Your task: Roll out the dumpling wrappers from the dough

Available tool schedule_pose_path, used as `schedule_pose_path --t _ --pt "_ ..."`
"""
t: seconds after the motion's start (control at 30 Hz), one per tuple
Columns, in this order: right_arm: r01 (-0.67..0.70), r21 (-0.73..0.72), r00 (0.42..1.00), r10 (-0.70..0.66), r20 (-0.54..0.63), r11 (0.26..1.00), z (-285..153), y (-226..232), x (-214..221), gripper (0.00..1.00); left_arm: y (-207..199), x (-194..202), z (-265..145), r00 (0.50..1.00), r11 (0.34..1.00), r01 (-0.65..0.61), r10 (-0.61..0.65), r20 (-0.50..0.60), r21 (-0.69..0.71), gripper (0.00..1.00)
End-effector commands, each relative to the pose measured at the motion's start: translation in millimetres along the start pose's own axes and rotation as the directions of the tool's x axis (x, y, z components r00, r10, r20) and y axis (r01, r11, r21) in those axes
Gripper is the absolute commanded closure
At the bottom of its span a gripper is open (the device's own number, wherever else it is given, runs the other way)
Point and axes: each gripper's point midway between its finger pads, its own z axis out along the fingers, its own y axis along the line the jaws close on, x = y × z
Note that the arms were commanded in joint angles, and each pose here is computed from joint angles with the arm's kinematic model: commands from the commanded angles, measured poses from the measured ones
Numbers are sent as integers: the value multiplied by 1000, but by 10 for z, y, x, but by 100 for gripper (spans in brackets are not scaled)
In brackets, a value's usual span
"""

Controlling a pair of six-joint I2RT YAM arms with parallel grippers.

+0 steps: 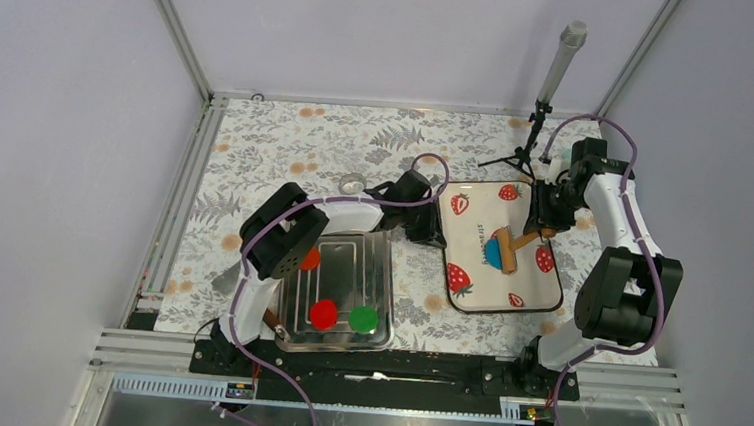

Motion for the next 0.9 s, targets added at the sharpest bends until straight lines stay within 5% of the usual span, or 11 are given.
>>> schedule_pose_path --t 0.0,0.87 --pt "102 270 979 -49 -197 957 177 -698 350 100 955 53 -84 999 956 40 -35 19 -290 100" --pt "112 384 975 -27 -220 917 13 -1207 470 100 965 59 -95 1000 956 5 1 21 -293 100"
